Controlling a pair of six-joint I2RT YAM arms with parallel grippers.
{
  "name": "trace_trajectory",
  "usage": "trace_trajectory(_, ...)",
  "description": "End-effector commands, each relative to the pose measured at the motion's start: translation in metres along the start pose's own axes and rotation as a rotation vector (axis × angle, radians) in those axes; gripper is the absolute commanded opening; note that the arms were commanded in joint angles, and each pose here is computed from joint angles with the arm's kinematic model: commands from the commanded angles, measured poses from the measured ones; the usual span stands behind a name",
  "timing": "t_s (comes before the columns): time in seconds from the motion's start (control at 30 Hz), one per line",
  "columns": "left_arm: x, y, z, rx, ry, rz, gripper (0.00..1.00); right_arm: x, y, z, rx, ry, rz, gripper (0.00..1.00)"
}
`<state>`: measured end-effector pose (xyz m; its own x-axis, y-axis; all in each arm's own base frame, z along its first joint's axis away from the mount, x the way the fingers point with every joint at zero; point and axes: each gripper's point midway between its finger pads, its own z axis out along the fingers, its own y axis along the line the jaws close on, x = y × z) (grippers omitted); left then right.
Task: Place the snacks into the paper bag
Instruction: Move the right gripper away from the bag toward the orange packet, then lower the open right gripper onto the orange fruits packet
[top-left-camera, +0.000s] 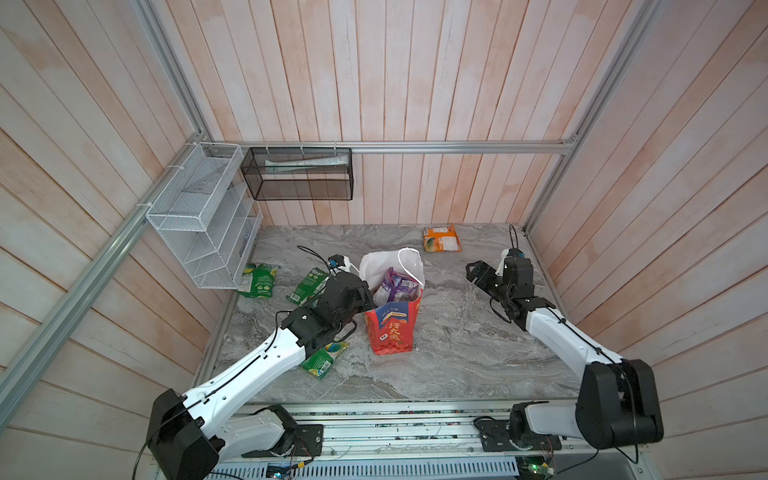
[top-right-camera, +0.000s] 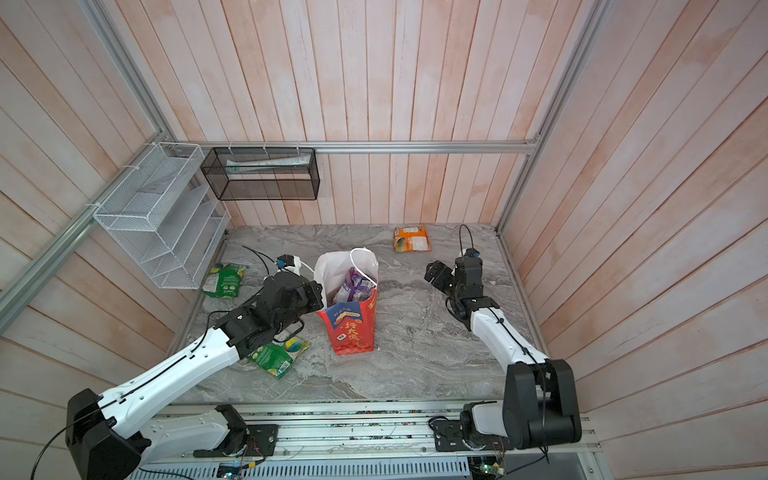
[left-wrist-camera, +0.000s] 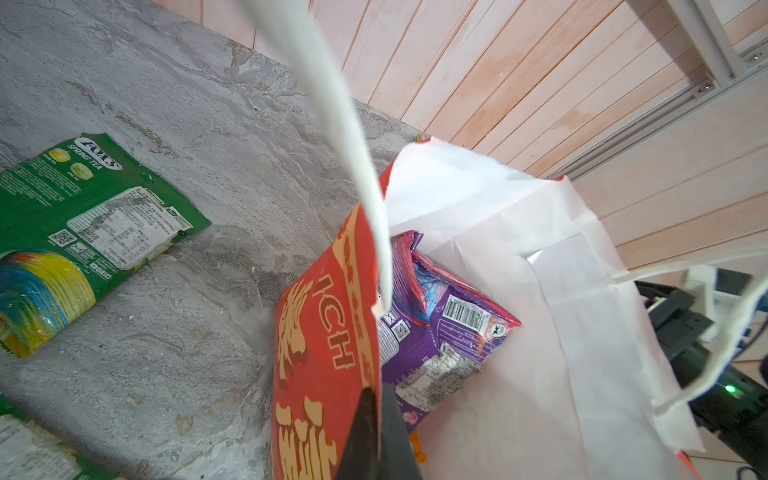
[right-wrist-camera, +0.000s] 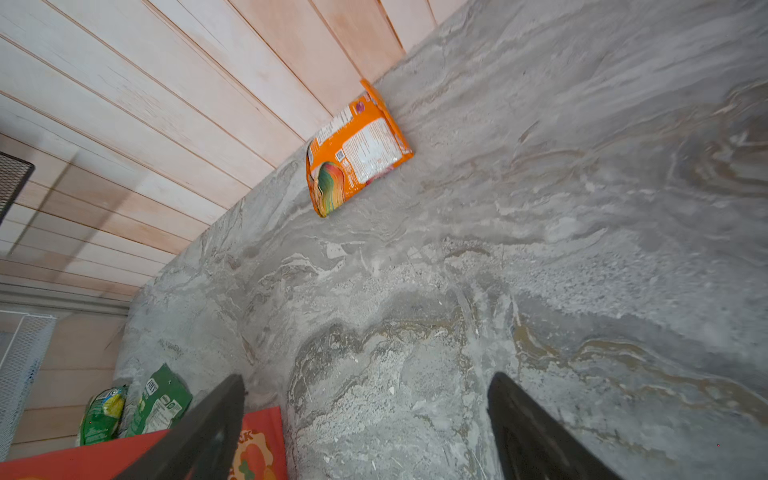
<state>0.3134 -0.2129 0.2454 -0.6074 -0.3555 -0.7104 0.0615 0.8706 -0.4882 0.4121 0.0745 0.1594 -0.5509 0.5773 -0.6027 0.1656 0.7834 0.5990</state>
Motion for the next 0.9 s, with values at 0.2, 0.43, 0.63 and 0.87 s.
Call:
trace_trajectory(0.2, 0.001, -0.002, -0.003, 0.008, 0.004, 0.006, 0.00, -0.011, 0.016, 0.084, -0.057, 0.107, 0.102, 0.92)
trace_trajectory(0.43, 0.003, -0.003, 0.001, 0.013, 0.013, 0.005, 0.00, -0.033, -0.013, 0.141, 0.032, 0.099, 0.050, 0.92)
trace_trajectory(0.63, 0.006, -0.003, 0.006, 0.006, 0.021, 0.011, 0.00, -0.049, -0.049, 0.185, 0.102, 0.125, 0.006, 0.87)
trace_trajectory(0.87, 0.009, -0.001, 0.009, -0.004, 0.030, 0.018, 0.00, -0.062, -0.056, 0.227, 0.128, 0.176, -0.080, 0.80)
